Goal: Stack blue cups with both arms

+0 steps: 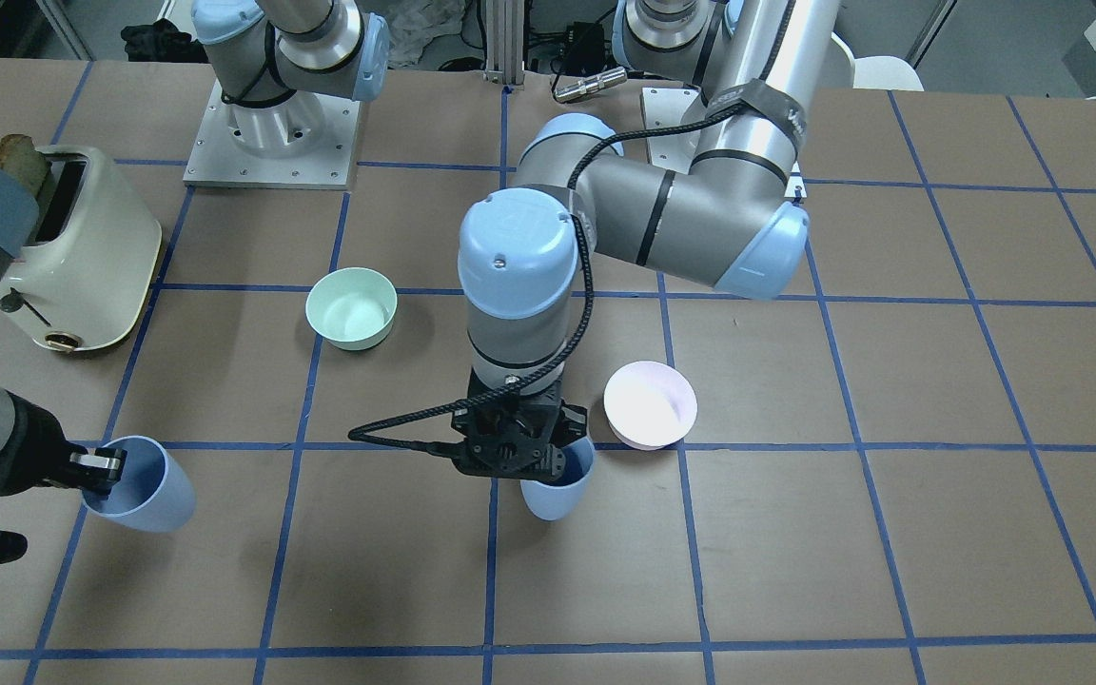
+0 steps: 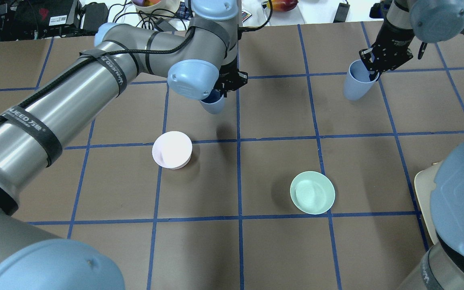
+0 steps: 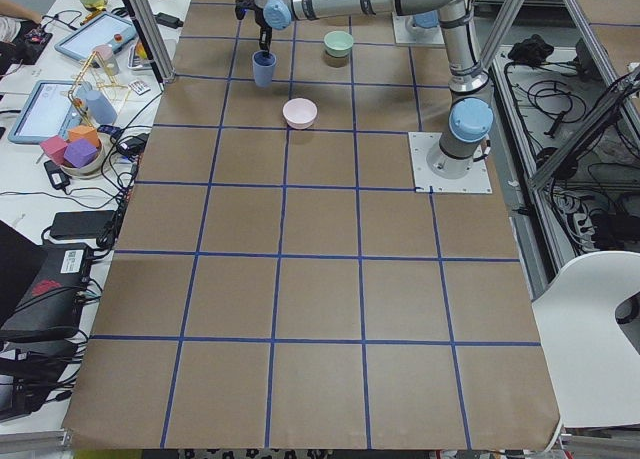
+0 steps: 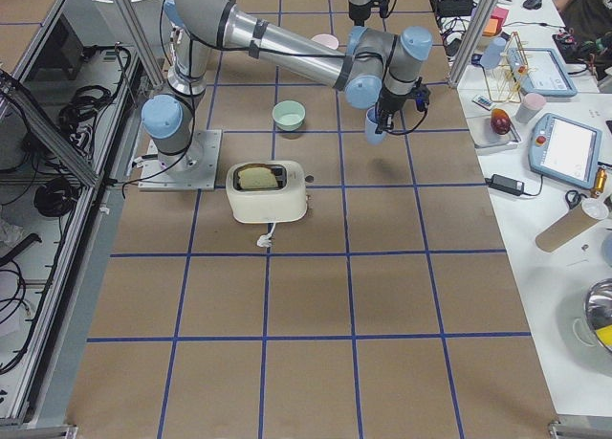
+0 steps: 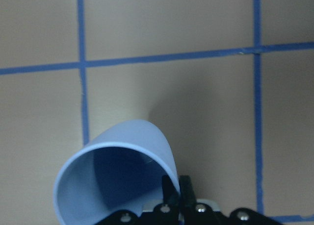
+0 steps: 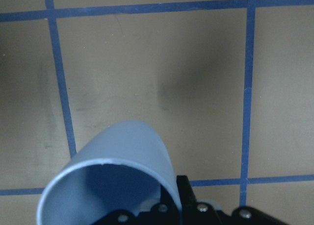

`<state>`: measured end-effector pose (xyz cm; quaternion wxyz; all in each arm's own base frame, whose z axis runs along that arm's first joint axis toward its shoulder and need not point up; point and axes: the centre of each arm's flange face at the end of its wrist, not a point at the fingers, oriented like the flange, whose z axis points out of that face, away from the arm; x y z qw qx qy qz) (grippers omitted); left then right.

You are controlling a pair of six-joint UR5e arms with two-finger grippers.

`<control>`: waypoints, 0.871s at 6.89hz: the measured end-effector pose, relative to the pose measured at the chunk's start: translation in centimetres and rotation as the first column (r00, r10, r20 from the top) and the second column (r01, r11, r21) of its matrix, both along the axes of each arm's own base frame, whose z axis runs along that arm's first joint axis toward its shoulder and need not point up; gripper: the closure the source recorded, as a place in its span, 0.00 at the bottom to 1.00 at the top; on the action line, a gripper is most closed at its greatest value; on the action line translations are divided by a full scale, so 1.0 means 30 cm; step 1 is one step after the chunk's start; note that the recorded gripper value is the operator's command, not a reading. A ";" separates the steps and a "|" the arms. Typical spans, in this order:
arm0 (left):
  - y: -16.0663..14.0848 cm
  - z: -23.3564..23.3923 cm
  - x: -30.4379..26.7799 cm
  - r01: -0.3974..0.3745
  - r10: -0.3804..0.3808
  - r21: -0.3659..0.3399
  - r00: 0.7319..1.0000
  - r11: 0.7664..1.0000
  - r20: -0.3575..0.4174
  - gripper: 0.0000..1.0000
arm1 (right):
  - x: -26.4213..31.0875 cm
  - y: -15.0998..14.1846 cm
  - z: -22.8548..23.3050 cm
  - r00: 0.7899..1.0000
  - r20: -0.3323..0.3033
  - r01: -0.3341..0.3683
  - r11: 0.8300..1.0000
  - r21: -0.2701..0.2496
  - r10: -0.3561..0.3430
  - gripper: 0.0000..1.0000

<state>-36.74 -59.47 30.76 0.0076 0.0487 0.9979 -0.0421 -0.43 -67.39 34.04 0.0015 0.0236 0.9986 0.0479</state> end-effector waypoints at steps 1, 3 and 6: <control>0.043 -0.039 -0.046 0.017 -0.016 0.043 0.999 0.999 -0.043 0.94 | 0.015 -0.006 0.042 1.000 0.011 0.020 1.000 0.001 -0.020 1.00; 0.094 -0.129 -0.063 0.029 -0.023 0.110 0.998 0.994 -0.062 0.00 | 0.089 -0.010 0.063 0.999 0.008 0.035 0.999 0.002 -0.035 1.00; 0.149 -0.008 -0.046 0.048 -0.041 0.105 0.997 0.993 -0.073 0.00 | 0.182 -0.003 0.067 0.999 0.003 0.053 0.999 0.006 -0.053 1.00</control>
